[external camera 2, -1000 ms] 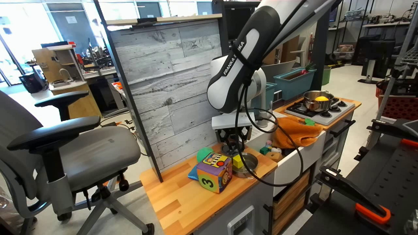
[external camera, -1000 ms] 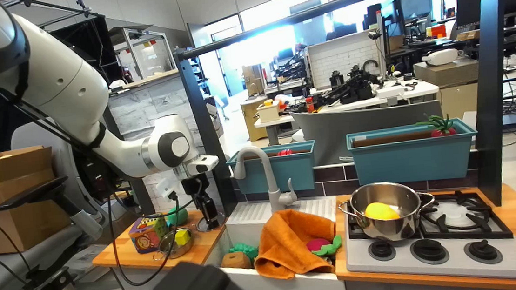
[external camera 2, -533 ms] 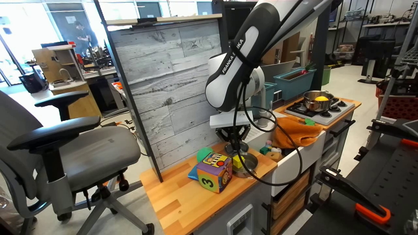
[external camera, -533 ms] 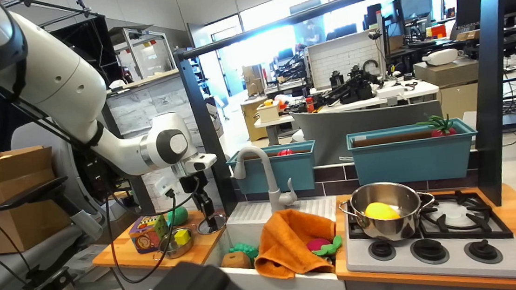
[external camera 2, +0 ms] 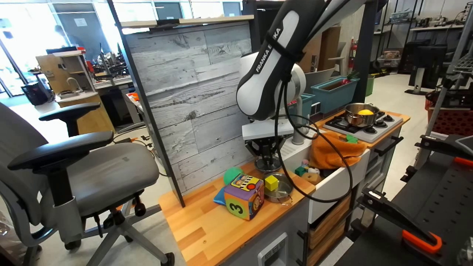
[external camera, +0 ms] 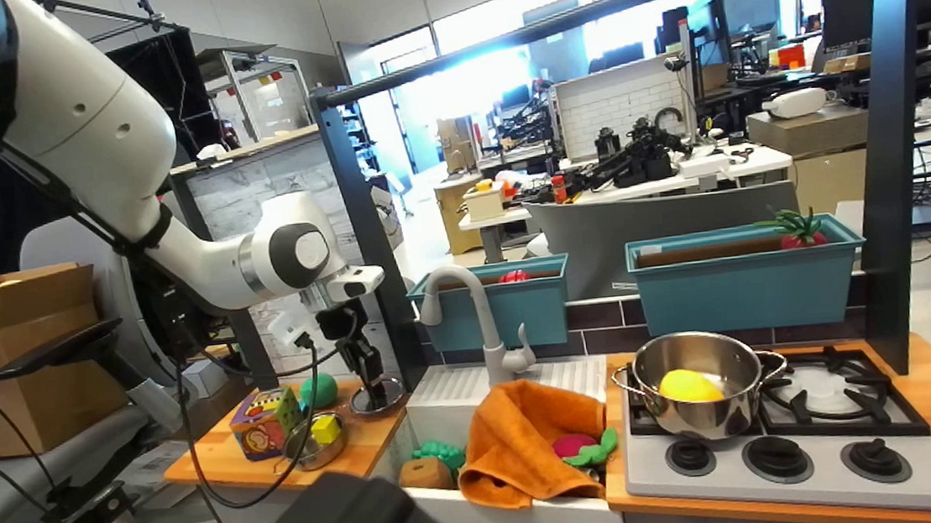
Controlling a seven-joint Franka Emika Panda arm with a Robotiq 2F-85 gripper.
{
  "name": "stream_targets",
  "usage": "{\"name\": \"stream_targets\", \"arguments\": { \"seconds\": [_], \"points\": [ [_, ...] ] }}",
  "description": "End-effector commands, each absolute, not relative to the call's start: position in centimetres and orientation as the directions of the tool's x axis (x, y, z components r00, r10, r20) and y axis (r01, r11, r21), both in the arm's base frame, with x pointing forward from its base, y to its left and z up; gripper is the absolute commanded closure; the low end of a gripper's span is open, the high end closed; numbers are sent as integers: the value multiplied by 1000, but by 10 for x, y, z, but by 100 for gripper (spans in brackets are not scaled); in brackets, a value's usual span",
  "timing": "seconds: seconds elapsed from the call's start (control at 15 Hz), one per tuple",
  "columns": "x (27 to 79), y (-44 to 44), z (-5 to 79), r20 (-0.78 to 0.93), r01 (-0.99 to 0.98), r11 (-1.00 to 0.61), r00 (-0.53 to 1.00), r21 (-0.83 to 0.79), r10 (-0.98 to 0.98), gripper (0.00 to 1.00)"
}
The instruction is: Pick up the lid from the counter and put it on the pot
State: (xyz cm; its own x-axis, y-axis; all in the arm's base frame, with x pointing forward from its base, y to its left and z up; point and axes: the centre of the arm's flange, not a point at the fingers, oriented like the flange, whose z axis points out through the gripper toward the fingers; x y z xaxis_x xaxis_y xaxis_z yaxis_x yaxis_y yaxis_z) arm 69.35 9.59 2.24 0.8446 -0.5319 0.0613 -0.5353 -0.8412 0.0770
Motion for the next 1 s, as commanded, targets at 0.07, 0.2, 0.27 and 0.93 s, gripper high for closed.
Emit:
{"name": "stream_targets", "arguments": {
  "seconds": [0.07, 0.2, 0.27, 0.93],
  "points": [
    [649, 83, 104, 139, -428, -903, 897, 40, -419, 95],
    [641, 79, 122, 175, -401, -916, 904, 34, -389, 95],
    [638, 77, 129, 183, -388, -921, 908, 31, -377, 95],
    [567, 98, 110, 25, -190, -979, 982, 71, -189, 95]
  ]
}}
